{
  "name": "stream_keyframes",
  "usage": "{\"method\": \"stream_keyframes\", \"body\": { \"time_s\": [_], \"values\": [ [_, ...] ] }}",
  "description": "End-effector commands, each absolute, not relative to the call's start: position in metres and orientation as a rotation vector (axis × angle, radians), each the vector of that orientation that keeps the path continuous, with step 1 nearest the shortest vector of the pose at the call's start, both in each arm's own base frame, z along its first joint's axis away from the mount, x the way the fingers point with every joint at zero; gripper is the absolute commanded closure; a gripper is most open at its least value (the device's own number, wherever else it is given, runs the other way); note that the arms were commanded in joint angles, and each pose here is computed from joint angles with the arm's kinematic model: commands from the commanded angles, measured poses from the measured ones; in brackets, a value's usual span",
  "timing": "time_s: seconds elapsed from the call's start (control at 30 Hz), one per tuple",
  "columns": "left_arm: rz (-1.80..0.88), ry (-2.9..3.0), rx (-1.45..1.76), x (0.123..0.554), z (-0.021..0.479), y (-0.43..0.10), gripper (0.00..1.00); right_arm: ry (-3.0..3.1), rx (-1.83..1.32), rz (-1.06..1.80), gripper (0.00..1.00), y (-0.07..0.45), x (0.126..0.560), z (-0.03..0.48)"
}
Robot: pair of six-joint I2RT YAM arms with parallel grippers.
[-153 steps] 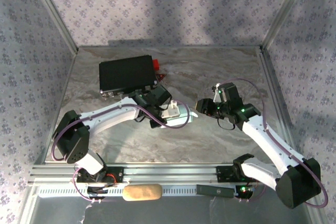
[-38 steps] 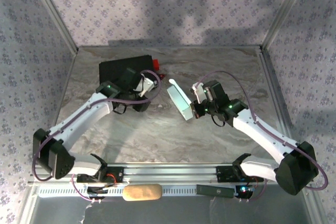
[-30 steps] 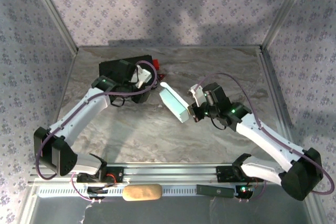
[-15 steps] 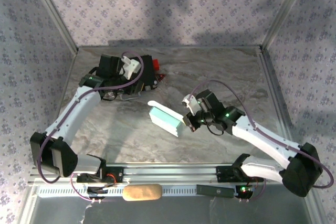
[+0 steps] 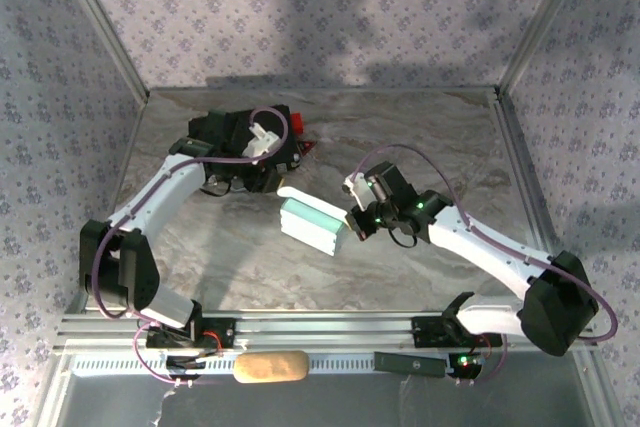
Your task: Fold the paper box
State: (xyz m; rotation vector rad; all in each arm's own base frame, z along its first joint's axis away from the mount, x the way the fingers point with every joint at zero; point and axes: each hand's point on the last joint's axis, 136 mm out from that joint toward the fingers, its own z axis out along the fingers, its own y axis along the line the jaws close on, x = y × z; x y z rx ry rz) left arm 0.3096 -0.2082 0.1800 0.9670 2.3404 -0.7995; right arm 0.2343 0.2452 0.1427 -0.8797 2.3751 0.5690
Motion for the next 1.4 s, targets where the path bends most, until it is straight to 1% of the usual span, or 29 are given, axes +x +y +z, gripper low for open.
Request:
{"method": "stream_keyframes", "body": {
  "time_s": [0.0, 0.1, 0.23, 0.33, 0.4, 0.57, 0.73, 0.83, 0.9, 0.97, 1.1, 1.37],
  "values": [
    [-0.877, 2.329, 1.036, 0.301, 0.174, -0.214, 0.58, 2.388, -0.918, 0.558, 1.00, 0.244, 0.233, 0.143],
    [-0.925, 2.344, 1.051, 0.303, 0.170, -0.220, 0.56, 2.389, -0.917, 0.556, 1.00, 0.243, 0.234, 0.143],
    [-0.914, 2.369, 1.064, 0.308, 0.159, -0.223, 0.52, 2.383, -0.914, 0.563, 1.00, 0.243, 0.233, 0.146],
    [-0.938, 2.359, 1.070, 0.308, 0.160, -0.227, 0.52, 2.381, -0.911, 0.564, 1.00, 0.243, 0.234, 0.147],
    [-0.955, 2.350, 1.073, 0.306, 0.163, -0.230, 0.55, 2.384, -0.911, 0.560, 1.00, 0.243, 0.234, 0.146],
    [-0.915, 2.352, 1.086, 0.302, 0.165, -0.231, 0.67, 2.384, -0.901, 0.560, 1.00, 0.243, 0.236, 0.147],
    [-0.846, 2.375, 1.124, 0.297, 0.161, -0.231, 0.75, 2.381, -0.885, 0.557, 1.00, 0.243, 0.238, 0.150],
    [-0.832, 2.380, 1.113, 0.298, 0.162, -0.230, 0.78, 2.383, -0.878, 0.551, 1.00, 0.243, 0.239, 0.151],
    [-0.816, 2.382, 1.108, 0.297, 0.164, -0.230, 0.78, 2.386, -0.870, 0.543, 1.00, 0.242, 0.239, 0.151],
    [-0.781, 2.382, 1.109, 0.296, 0.166, -0.229, 0.76, 2.390, -0.858, 0.530, 1.00, 0.240, 0.241, 0.152],
    [-0.752, 2.386, 1.116, 0.291, 0.166, -0.228, 0.74, 2.391, -0.852, 0.531, 1.00, 0.241, 0.242, 0.153],
    [-0.693, 2.433, 1.151, 0.287, 0.155, -0.227, 0.79, 2.392, -0.842, 0.530, 1.00, 0.242, 0.244, 0.154]
  ]
}}
